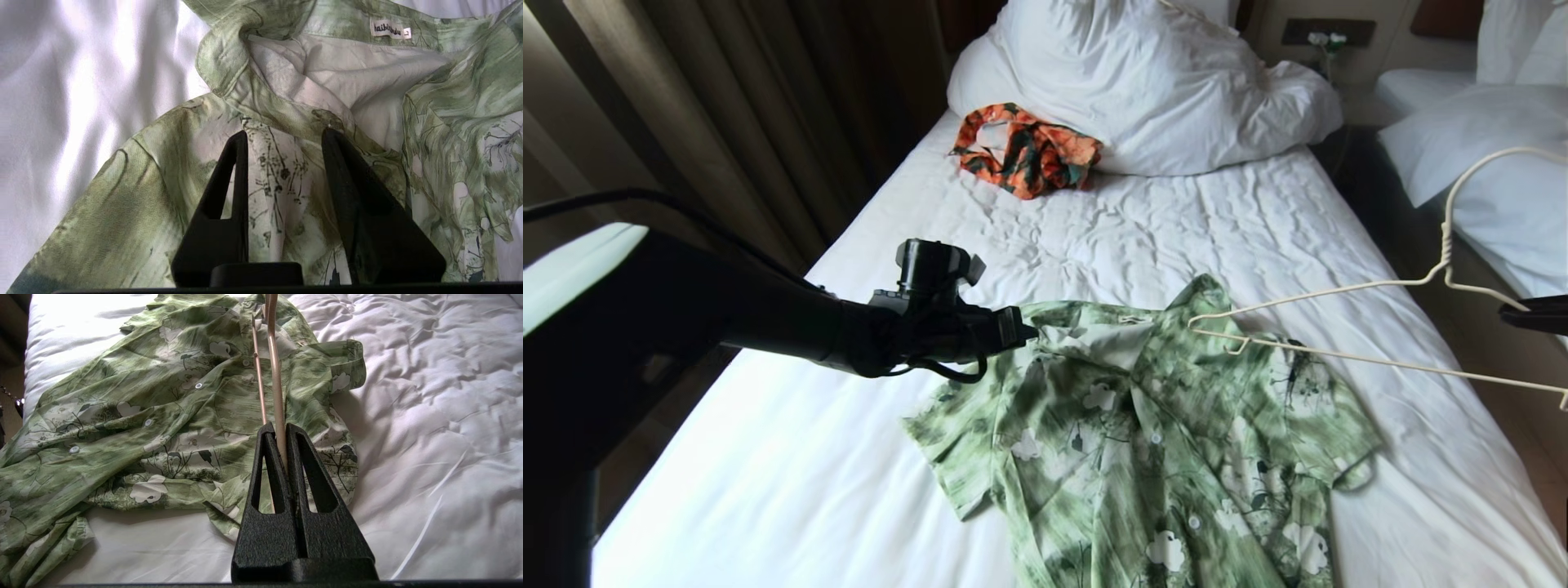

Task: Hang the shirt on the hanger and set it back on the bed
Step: Lift the shirt and hanger

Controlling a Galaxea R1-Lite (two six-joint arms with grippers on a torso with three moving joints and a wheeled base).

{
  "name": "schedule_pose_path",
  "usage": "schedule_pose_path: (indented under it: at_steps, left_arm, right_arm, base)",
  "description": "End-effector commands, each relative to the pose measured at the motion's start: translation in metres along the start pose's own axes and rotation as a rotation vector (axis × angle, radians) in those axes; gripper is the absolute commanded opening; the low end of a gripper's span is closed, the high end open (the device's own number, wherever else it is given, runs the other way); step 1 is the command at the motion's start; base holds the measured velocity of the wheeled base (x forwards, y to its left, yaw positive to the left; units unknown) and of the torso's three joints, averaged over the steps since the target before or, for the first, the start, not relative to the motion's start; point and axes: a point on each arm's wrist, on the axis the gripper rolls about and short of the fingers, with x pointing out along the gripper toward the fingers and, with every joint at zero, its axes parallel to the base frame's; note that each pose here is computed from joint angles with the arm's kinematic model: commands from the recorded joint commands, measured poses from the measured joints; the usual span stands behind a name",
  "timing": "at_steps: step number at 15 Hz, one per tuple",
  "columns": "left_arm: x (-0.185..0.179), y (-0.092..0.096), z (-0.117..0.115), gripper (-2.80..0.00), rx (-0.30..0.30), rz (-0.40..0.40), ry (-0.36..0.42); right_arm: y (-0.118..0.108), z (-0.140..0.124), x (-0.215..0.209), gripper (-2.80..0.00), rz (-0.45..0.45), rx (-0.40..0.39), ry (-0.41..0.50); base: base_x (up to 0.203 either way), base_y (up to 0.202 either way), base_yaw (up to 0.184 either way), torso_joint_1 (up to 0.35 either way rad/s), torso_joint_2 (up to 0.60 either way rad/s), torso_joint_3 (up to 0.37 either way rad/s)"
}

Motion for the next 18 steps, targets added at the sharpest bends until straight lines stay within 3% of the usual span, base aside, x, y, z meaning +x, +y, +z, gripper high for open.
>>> schedule_pose_path:
  at_steps: [1, 8, 18]
  left_arm:
    - [0.011, 0.005, -0.002, 0.0, -0.007, 0.006, 0.013]
    - [0.033, 0.009, -0.002, 0.0, -0.013, 0.0, 0.012]
    - [0.065, -0.014, -0.002, 0.0, -0.016, -0.062, -0.003]
  right_arm:
    - [-0.001, 0.0, 0.001, -2.8, 0.002, -0.006, -0.008]
    - [-0.003, -0.002, 0.001, -2.8, 0.001, -0.003, -0.008]
    - [-0.004, 0.0, -0.002, -2.8, -0.009, -0.012, -0.005]
  base:
    - [0.0, 0.0, 0.0, 0.0, 0.0, 0.0]
    - [0.0, 0.0, 0.0, 0.0, 0.0, 0.0]
    - [0.0, 0.0, 0.0, 0.0, 0.0, 0.0]
